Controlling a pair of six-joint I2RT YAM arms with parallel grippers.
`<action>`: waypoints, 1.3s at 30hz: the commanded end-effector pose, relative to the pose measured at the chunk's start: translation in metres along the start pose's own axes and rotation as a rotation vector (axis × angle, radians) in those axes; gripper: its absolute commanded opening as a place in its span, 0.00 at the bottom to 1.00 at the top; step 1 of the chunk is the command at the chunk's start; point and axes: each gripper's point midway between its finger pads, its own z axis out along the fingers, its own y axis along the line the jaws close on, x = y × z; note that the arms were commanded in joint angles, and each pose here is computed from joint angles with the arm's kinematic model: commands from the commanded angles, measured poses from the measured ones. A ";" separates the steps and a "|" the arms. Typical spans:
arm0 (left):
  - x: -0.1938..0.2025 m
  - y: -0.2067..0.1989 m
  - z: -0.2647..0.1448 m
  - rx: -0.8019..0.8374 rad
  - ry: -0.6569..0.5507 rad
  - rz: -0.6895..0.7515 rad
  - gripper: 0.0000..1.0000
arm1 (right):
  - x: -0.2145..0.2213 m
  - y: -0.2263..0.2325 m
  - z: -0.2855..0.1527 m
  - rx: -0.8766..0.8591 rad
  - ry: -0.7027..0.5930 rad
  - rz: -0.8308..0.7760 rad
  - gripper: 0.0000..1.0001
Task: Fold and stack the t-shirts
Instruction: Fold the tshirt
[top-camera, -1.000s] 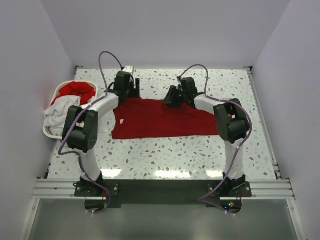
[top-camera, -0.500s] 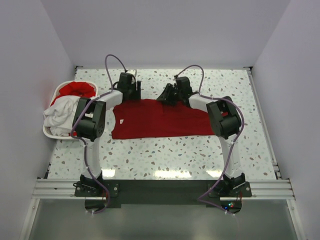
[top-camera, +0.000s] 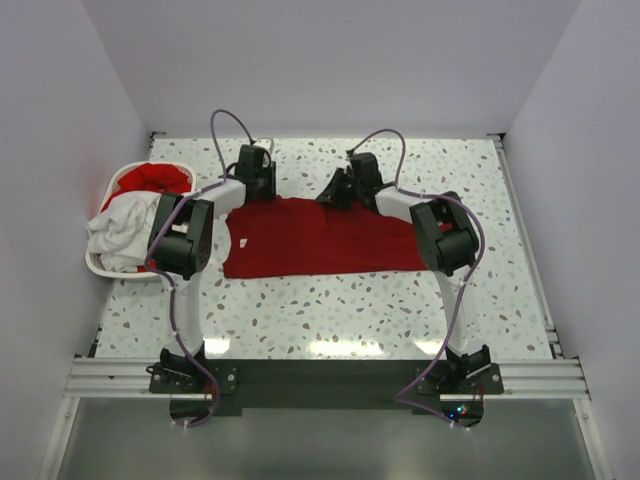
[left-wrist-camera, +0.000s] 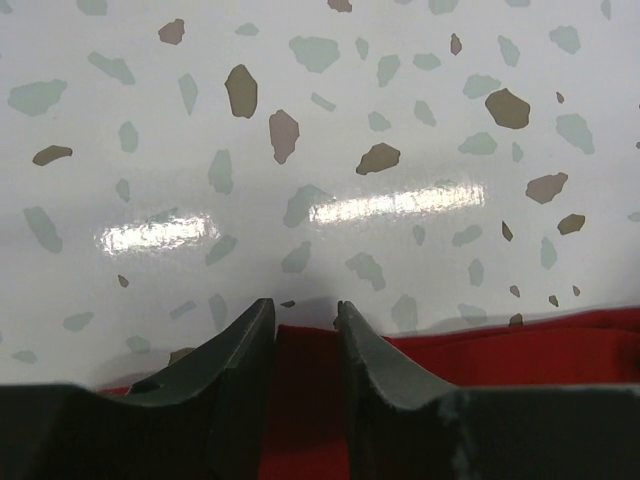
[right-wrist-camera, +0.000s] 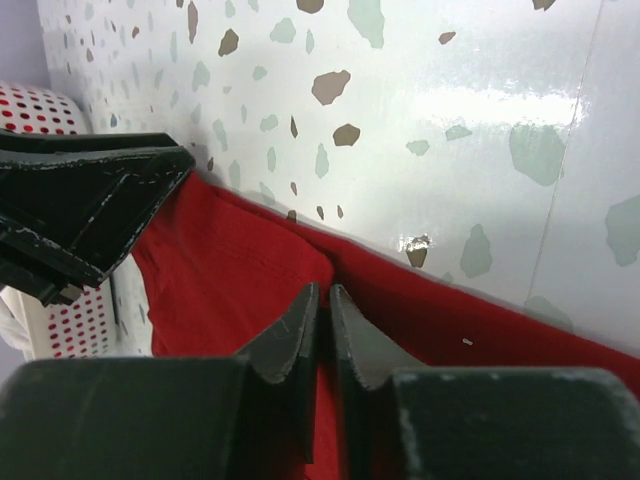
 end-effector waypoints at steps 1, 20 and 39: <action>-0.033 -0.003 -0.002 0.028 -0.088 -0.018 0.35 | -0.018 0.021 0.000 -0.043 -0.048 -0.052 0.09; -0.069 -0.003 -0.053 0.026 -0.251 0.001 0.00 | -0.023 0.050 -0.034 -0.099 -0.044 -0.232 0.00; -0.032 -0.001 -0.108 0.059 -0.248 -0.025 0.00 | 0.018 0.056 -0.056 -0.166 0.085 -0.475 0.00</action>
